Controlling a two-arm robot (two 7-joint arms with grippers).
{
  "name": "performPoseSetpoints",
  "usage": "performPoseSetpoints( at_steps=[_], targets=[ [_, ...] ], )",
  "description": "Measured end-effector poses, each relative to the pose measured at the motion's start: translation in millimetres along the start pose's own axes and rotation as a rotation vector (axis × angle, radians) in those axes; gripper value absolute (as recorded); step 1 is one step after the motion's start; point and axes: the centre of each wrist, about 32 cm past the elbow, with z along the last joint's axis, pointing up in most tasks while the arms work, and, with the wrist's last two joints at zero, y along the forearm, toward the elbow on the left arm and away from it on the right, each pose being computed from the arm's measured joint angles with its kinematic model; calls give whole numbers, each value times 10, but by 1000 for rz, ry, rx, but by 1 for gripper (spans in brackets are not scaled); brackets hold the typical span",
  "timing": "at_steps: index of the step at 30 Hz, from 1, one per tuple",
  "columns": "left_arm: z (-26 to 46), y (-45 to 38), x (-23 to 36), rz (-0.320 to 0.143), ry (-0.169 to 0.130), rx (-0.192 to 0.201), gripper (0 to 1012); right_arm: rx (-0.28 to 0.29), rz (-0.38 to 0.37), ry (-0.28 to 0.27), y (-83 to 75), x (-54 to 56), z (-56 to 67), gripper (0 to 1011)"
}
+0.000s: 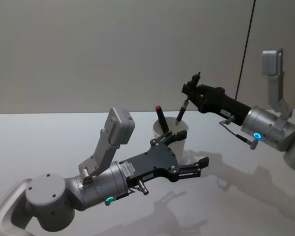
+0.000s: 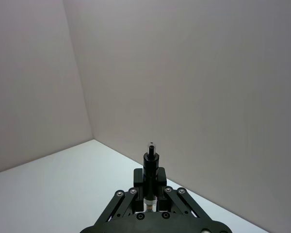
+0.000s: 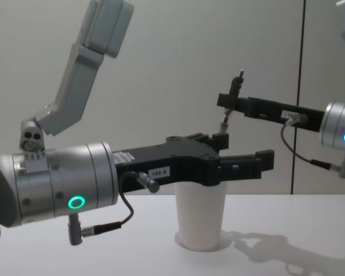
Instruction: Place the pen into the pen holder.
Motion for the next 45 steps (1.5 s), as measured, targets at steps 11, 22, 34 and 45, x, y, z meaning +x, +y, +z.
performPoseSetpoints(
  at_steps=[11, 22, 34, 45],
  targets=[
    [0, 0, 0, 0, 0, 0, 1002, -21, 14, -12, 80, 18, -30, 141],
    [0, 0, 0, 0, 0, 0, 1002, -67, 6, -19, 155, 25, -92, 141],
    [0, 0, 0, 0, 0, 0, 1002, -99, -7, -18, 207, 37, -160, 143],
    [0, 0, 0, 0, 0, 0, 1000, -107, -9, -19, 232, 41, -191, 434]
  ],
)
